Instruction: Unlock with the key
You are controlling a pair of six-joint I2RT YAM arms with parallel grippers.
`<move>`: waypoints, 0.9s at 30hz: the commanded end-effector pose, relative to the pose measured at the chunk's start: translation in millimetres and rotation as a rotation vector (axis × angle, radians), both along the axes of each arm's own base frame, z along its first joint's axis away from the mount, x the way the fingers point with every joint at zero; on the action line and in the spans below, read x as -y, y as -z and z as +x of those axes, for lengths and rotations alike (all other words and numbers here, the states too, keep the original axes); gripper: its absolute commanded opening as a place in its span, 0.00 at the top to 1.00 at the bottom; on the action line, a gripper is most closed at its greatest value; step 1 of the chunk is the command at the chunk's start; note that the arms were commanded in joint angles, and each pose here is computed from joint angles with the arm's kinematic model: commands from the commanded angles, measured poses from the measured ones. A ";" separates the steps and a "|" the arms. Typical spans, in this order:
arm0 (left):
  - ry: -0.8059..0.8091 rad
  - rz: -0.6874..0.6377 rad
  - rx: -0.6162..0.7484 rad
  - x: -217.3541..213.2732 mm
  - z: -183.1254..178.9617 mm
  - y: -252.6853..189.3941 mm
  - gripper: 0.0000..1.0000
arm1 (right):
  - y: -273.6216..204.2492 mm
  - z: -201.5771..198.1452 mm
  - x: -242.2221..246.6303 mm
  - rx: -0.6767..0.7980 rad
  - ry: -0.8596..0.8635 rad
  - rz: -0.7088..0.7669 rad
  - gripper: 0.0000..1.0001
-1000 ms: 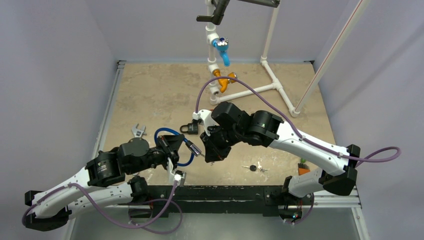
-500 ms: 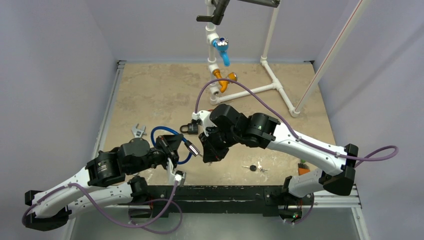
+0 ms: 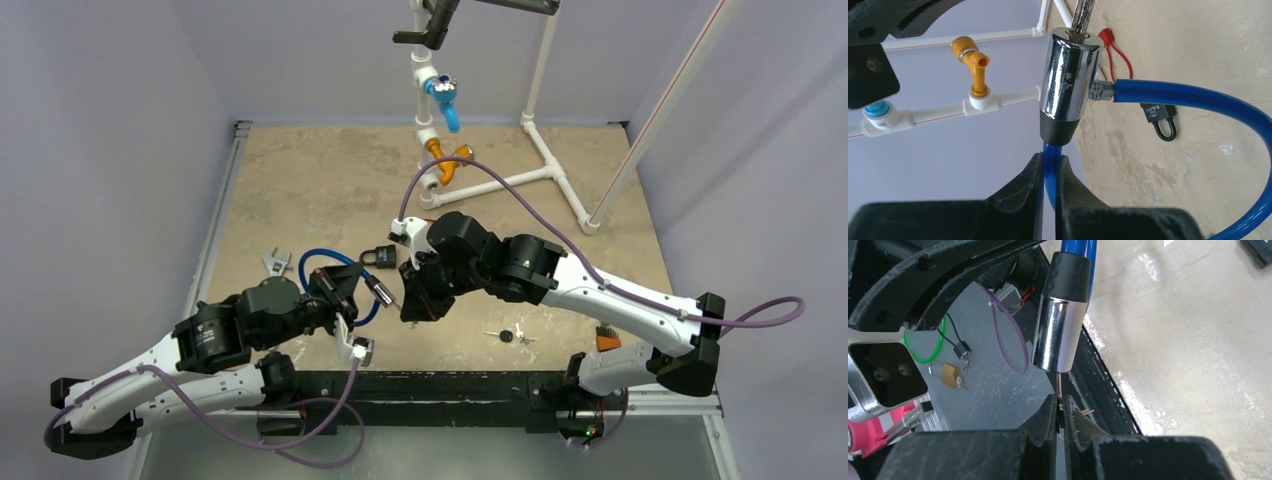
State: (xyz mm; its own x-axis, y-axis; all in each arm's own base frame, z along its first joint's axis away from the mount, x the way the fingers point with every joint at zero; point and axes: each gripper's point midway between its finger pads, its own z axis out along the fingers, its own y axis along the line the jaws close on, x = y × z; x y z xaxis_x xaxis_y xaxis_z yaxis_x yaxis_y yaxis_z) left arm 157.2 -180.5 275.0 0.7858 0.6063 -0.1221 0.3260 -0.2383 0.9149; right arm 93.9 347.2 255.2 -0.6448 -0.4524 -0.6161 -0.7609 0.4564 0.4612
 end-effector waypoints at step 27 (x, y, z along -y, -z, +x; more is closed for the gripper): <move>0.108 0.171 0.268 17.7 3.6 7.8 1.00 | -9.9 12.7 -23.9 -0.005 0.047 0.072 1.00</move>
State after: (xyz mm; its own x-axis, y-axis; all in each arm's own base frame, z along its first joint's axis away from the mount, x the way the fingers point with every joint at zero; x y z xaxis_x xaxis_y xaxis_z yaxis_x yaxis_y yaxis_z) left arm 164.8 -183.9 259.2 0.8089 0.5723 0.1345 0.1356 -0.4043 0.9045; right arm 93.8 351.8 233.9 -0.6951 -0.4552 -0.5564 -0.7162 0.5056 0.4811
